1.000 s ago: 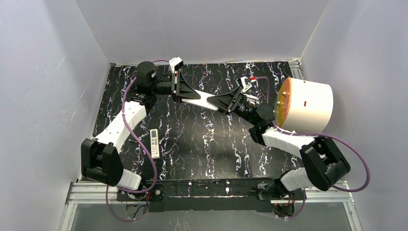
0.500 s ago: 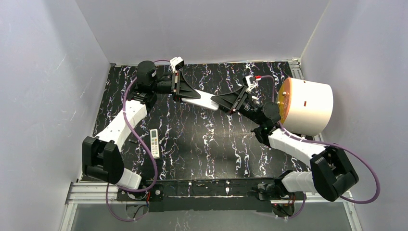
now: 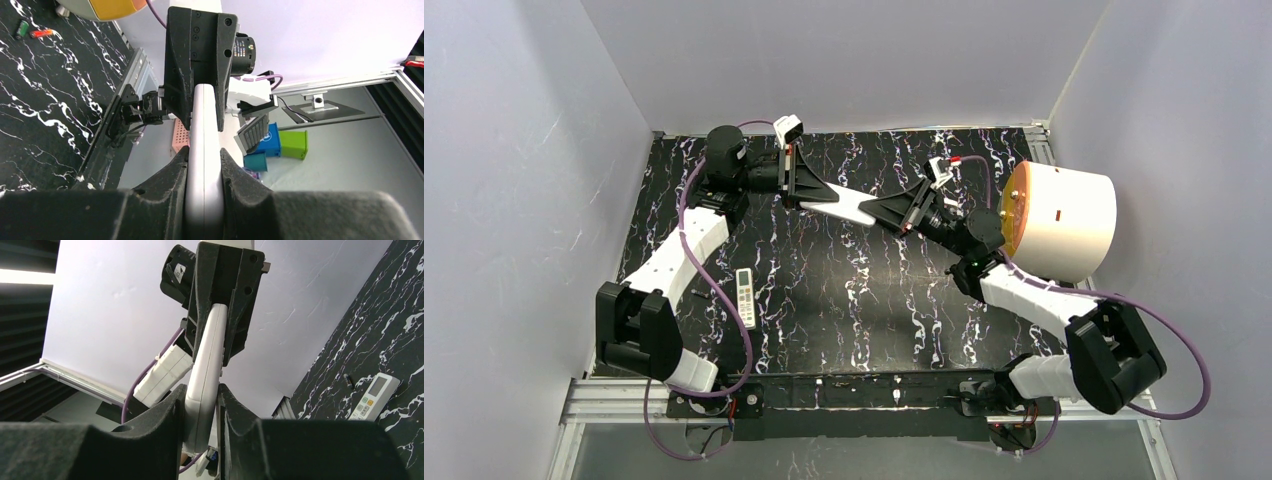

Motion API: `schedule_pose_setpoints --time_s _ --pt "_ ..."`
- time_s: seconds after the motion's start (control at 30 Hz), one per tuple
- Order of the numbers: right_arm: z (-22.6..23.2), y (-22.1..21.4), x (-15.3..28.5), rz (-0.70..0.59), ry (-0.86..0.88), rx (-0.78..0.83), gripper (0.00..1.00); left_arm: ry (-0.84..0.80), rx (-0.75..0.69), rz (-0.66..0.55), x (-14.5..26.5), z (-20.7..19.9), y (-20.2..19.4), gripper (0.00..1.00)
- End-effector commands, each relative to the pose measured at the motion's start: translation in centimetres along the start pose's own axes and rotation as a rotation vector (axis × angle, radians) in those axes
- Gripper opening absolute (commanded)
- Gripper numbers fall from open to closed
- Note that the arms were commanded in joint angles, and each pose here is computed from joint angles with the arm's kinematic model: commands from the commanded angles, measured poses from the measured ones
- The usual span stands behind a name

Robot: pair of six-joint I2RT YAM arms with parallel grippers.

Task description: Load the batteries into the remote control

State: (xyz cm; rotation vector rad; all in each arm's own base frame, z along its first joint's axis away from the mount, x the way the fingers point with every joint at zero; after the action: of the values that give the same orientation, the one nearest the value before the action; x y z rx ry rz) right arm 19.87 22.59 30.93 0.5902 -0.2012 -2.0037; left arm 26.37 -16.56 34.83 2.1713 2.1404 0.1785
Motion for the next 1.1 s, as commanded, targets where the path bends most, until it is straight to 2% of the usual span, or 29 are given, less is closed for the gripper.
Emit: schedule_pose_setpoints --time_s 0.0,0.33,0.47,0.57,0.6,0.77,0.9,1.07 --pt "0.3 0.4 -1.4 0.013 0.038 0.043 0.23 -0.032 -0.074 0.037 -0.1 -1.8 -1.6 0.00" --pt "0.0 -0.9 -4.2 0.039 0.079 0.027 0.21 -0.024 -0.054 0.037 -1.1 -0.4 -2.5 0.00" --pt "-0.2 -1.0 -4.0 0.028 0.068 0.031 0.21 -0.026 -0.078 0.038 -1.1 -0.4 -2.5 0.00" --pt "0.0 -0.5 -3.4 0.022 0.031 0.055 0.24 -0.027 -0.115 0.020 -0.6 -0.6 -2.1 0.00" --pt "0.0 -0.3 -3.1 0.018 0.013 0.064 0.27 -0.026 -0.122 0.008 -0.4 -0.6 -1.9 0.00" --pt "0.0 1.2 -0.7 0.012 -0.049 0.150 0.57 -0.016 -0.165 -0.033 1.2 -0.2 -1.0 0.00" --pt "0.3 1.9 0.5 0.114 -0.055 0.244 0.77 -0.031 -0.264 0.016 1.9 -0.2 -1.5 0.00" --pt "1.7 1.9 0.5 0.379 0.037 0.379 0.81 -0.041 -0.362 0.050 2.5 0.6 -2.7 0.00"
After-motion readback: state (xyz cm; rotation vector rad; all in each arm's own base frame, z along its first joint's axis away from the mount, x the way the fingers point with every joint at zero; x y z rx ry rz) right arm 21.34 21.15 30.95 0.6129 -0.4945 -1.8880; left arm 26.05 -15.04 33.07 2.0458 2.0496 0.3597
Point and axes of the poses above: each gripper's point midway between its finger pads, its own x axis back along the fingers, its own z axis along the line the jaws close on, y = z × x, the point moved 10 cm from there along x, back along the fingers, and after that the axes turned 6 degrees about x, right-handed, at the moved point
